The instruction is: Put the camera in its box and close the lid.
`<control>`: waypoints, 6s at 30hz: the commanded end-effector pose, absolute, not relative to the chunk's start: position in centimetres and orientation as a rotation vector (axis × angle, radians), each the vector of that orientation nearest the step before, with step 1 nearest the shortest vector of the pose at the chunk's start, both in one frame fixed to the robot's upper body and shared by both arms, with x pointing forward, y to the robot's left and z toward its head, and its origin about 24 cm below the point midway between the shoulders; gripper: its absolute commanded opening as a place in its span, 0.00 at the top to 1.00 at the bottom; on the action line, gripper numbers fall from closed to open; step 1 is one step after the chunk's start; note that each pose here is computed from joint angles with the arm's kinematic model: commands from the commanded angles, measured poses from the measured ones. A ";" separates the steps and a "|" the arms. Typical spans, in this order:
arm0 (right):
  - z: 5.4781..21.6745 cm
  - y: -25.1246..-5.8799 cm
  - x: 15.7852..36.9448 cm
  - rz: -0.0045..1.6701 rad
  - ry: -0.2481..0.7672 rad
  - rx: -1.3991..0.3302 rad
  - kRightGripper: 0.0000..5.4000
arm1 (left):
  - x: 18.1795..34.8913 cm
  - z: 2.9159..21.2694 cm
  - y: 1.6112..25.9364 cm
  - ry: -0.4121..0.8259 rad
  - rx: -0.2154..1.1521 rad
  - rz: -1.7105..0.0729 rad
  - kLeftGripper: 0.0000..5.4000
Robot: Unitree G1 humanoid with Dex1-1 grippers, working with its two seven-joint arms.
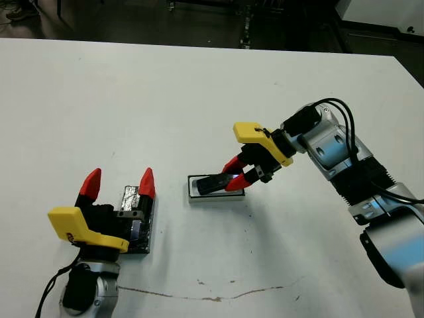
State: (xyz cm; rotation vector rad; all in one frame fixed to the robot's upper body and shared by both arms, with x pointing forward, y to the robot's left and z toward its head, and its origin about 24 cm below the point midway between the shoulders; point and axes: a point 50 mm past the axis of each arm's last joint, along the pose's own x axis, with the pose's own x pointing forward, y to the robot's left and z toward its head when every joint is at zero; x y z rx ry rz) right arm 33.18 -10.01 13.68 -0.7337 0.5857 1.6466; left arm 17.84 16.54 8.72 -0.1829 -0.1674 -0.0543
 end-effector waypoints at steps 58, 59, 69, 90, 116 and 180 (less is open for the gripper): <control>12.7 -7.1 32.1 1.660 0.633 -0.813 0.69 | 17.6 8.1 16.3 -0.147 -0.198 -0.039 0.00; 12.6 -7.0 32.1 1.662 0.632 -0.816 0.69 | 17.6 8.1 16.3 -0.149 -0.197 -0.038 0.00; 12.3 -6.1 31.7 1.663 0.665 -0.822 0.69 | 17.6 8.0 16.3 -0.141 -0.202 -0.030 0.00; 12.6 -6.5 32.1 1.673 0.553 -0.867 0.38 | 17.5 7.9 16.2 -0.144 -0.200 -0.037 0.00; 19.4 -10.9 32.3 1.436 0.326 -0.677 0.01 | 17.6 7.8 16.2 -0.147 -0.188 -0.036 0.00; 9.1 -14.1 18.1 0.156 -0.095 -0.047 1.00 | 20.4 14.2 19.2 0.348 -0.167 -0.212 0.00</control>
